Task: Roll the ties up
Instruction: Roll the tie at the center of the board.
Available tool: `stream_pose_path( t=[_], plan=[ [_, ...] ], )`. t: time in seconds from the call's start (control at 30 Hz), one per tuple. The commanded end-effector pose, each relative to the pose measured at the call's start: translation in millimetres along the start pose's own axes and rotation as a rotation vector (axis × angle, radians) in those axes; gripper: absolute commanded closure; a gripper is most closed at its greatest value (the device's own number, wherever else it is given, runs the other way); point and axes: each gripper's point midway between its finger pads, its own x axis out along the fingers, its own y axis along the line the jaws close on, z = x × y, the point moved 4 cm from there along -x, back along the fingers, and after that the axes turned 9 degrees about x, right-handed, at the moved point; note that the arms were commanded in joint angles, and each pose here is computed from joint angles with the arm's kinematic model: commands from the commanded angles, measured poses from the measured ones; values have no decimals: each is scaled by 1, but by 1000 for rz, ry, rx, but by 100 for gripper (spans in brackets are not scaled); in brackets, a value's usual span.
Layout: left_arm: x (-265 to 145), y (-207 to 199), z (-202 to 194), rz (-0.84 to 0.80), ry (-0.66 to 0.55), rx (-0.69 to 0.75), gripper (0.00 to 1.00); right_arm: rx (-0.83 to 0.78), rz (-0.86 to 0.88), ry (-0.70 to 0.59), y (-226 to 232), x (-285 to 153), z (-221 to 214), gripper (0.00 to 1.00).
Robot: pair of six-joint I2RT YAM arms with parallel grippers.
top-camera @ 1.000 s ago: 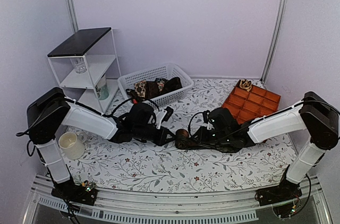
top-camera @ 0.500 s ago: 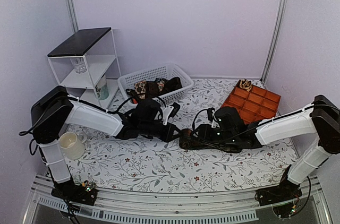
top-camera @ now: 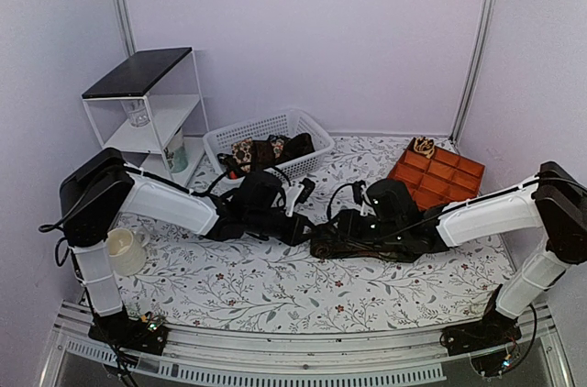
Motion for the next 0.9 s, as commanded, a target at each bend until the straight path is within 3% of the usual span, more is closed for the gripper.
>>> stream_pose_path(
  t=[0.0,0.17,0.37,0.63,0.87],
  plan=[
    [2,-12,9,-36,-28,-4,99,-16,-58,12,-14,7,-2,55],
    [-7,-14,21,-23,-67,-6,96,-46,-95,17,-30,7,-4,63],
    [-26,-3,29,47,-95,-26,89,-106,-120,14,-49,6,-3,65],
    [-57,18,25,119,-114,-50,87,-167,-167,18,-67,5,-5,66],
    [-53,18,14,88,-94,-75,88,-170,-66,76,-52,13,-12,67]
  ],
)
